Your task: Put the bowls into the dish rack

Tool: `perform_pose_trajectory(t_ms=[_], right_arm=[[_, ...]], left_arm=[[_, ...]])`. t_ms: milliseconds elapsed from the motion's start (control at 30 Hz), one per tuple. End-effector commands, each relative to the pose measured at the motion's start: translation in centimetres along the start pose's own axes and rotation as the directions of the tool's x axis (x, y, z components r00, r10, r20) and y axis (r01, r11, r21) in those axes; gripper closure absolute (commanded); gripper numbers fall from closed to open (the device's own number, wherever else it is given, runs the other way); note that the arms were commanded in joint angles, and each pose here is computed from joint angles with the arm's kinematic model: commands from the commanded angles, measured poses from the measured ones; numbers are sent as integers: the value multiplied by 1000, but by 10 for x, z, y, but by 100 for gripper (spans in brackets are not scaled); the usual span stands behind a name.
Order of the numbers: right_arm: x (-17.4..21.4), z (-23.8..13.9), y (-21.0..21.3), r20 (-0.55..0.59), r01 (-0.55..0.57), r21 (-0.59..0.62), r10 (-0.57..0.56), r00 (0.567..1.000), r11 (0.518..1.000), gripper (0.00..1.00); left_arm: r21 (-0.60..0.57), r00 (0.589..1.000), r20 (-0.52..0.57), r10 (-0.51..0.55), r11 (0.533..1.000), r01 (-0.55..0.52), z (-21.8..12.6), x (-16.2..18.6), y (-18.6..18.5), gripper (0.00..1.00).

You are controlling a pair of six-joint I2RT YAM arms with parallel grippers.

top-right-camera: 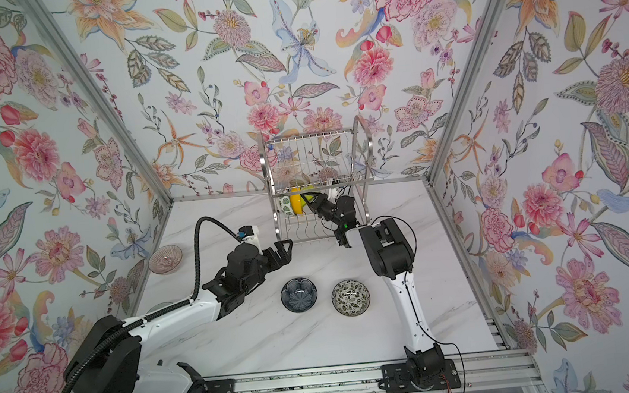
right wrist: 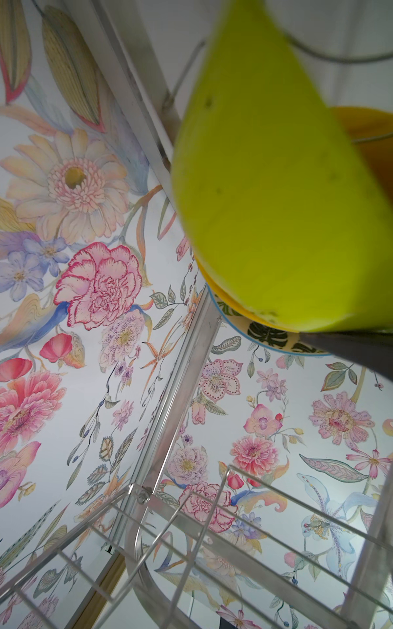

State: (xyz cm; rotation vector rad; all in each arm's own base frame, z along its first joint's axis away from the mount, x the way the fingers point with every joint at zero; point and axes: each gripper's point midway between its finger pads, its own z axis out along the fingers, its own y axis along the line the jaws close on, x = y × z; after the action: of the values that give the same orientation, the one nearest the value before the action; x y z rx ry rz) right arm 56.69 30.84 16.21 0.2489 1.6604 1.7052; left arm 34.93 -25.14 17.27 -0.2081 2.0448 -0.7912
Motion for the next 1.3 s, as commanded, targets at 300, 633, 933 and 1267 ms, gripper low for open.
perform_pose_trajectory(t_ms=[300,633,933,1267], right_arm=[[10,-6,-31,-65,-3,94,10,998,996,81],[3,-2,-30,-75,14,105,-6,997,994,79],[0,1,-27,-77,21,103,-13,997,994,75],[-1,0,-26,-71,23,108,-15,997,994,71]], left_arm=[[-7,1000,0,-14,1000,14,1,0,5,1],[-8,1000,-2,-14,1000,14,1,0,5,1],[-8,1000,-2,-15,1000,15,0,0,5,1],[-4,1000,-2,-19,1000,19,1,-1,4,1]])
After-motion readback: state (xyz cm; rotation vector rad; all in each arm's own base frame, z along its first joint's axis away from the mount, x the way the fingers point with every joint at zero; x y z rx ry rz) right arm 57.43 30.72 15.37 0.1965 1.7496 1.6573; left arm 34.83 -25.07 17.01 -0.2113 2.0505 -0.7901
